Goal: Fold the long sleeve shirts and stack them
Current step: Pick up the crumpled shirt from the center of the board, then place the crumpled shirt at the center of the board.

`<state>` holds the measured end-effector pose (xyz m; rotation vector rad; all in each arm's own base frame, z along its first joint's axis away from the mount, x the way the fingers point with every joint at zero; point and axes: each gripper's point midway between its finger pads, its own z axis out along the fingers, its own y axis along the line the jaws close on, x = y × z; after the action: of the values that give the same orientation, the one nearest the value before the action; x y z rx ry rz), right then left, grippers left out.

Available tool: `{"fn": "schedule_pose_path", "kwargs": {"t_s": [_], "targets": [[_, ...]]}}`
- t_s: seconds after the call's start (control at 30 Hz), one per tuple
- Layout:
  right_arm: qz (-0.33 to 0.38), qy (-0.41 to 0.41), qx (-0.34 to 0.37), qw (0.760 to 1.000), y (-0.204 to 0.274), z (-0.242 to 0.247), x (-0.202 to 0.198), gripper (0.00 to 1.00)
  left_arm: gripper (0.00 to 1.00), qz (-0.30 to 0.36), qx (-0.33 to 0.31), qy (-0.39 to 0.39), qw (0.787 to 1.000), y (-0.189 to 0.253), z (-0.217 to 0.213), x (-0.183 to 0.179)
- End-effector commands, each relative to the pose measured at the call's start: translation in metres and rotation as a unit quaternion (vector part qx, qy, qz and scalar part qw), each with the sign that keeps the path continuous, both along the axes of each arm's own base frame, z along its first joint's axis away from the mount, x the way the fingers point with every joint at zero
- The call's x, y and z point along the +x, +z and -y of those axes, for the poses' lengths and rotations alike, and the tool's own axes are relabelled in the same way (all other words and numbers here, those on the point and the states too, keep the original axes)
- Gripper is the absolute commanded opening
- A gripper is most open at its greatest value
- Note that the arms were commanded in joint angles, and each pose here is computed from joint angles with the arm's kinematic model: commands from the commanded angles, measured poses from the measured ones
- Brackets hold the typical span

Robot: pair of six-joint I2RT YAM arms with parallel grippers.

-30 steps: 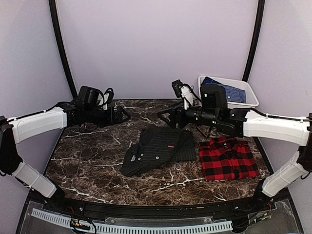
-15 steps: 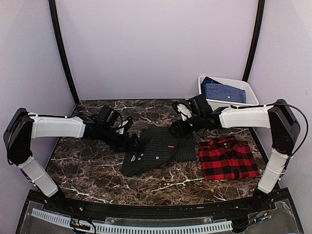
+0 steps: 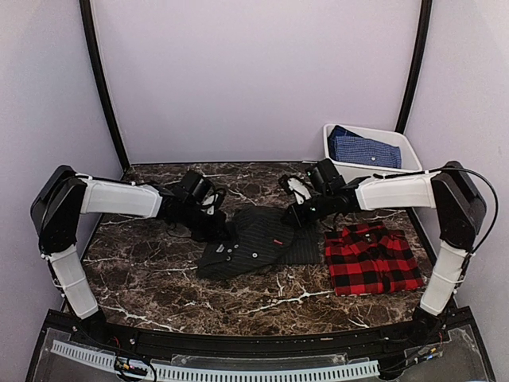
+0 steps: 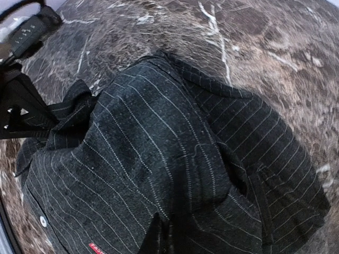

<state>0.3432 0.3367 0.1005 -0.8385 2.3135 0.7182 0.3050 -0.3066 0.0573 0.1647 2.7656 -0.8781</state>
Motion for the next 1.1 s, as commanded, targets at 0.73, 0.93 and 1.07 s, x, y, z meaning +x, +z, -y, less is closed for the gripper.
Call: {"fn": "schedule_pose_path", "kwargs": {"t_s": [0.73, 0.93, 1.07], "targets": [[0.029, 0.155, 0.123, 0.98, 0.103, -0.145, -0.142, 0.0, 0.0, 0.274, -0.119, 0.184, 0.936, 0.201, -0.08, 0.208], [0.003, 0.181, 0.118, 0.976, 0.079, -0.179, -0.144, 0.28, 0.23, 0.179, -0.107, 0.288, 0.935, 0.112, -0.158, 0.173], [0.026, 0.165, 0.121, 0.978, 0.1, -0.169, -0.126, 0.49, 0.52, 0.166, -0.091, 0.31, 0.932, 0.098, -0.174, 0.162]]}}
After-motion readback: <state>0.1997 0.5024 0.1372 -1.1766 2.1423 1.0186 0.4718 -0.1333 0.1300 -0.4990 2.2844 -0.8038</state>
